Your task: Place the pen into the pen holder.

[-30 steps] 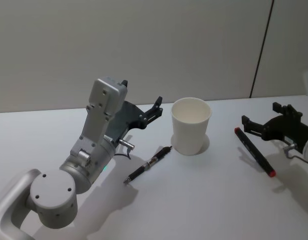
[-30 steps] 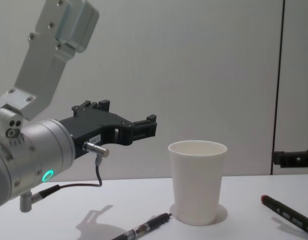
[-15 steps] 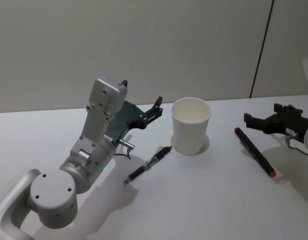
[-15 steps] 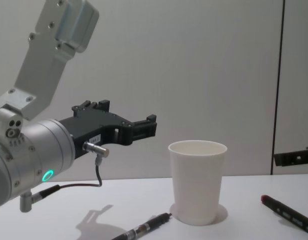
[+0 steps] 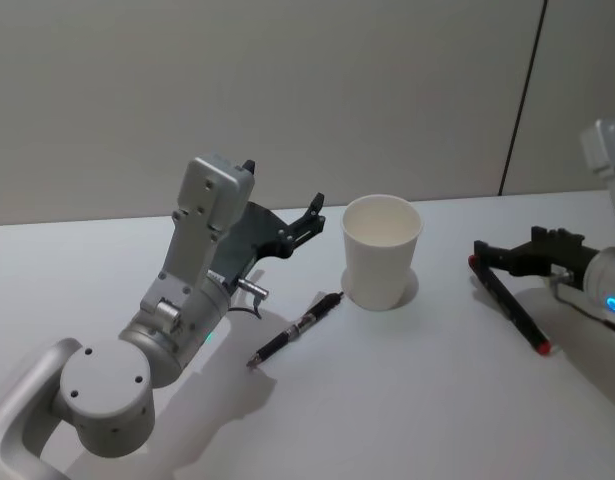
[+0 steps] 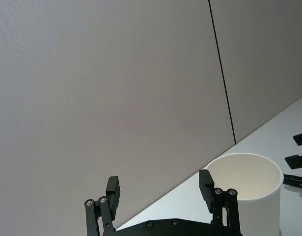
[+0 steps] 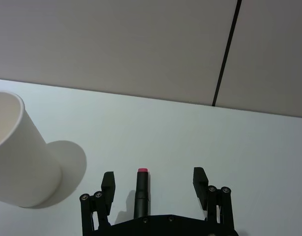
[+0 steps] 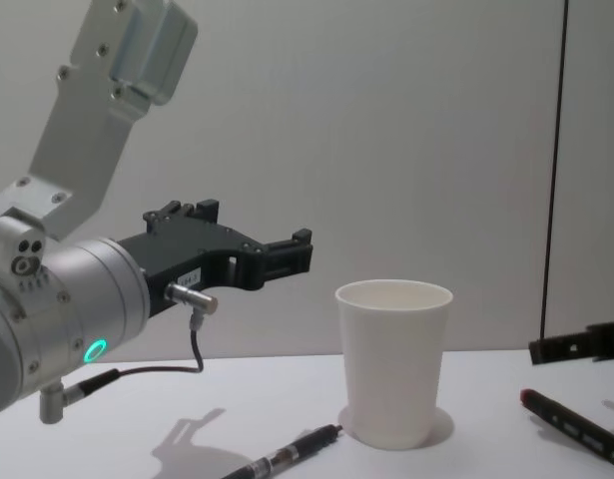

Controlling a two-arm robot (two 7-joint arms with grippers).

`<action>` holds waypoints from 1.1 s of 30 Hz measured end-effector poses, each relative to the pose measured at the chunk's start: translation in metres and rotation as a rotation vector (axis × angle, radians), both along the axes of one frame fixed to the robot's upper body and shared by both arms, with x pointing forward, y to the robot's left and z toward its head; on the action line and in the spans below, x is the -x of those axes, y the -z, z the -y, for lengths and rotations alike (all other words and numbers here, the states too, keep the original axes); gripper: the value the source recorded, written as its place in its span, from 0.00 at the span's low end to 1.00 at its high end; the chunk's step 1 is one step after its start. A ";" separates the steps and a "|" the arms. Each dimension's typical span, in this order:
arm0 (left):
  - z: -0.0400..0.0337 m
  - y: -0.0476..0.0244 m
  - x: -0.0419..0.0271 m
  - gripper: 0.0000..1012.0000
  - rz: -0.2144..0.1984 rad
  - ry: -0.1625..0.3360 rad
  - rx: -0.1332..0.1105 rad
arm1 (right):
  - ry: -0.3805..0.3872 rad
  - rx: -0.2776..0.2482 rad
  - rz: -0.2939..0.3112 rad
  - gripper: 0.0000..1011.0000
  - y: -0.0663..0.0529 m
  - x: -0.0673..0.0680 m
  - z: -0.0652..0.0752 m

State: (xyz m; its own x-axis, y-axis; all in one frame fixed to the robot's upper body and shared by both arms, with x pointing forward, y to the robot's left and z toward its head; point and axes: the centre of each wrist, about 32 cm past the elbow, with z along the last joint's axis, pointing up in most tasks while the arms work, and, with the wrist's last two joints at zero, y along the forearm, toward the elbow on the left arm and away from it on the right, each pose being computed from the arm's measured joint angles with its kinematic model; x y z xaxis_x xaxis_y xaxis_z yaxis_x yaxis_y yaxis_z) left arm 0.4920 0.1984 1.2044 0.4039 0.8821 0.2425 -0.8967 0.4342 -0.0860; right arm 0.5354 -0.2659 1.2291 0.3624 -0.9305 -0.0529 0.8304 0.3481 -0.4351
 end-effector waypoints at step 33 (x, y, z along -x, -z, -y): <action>0.0000 0.0000 0.0000 0.99 0.000 0.000 0.000 | -0.056 0.064 -0.042 0.99 0.035 -0.015 -0.032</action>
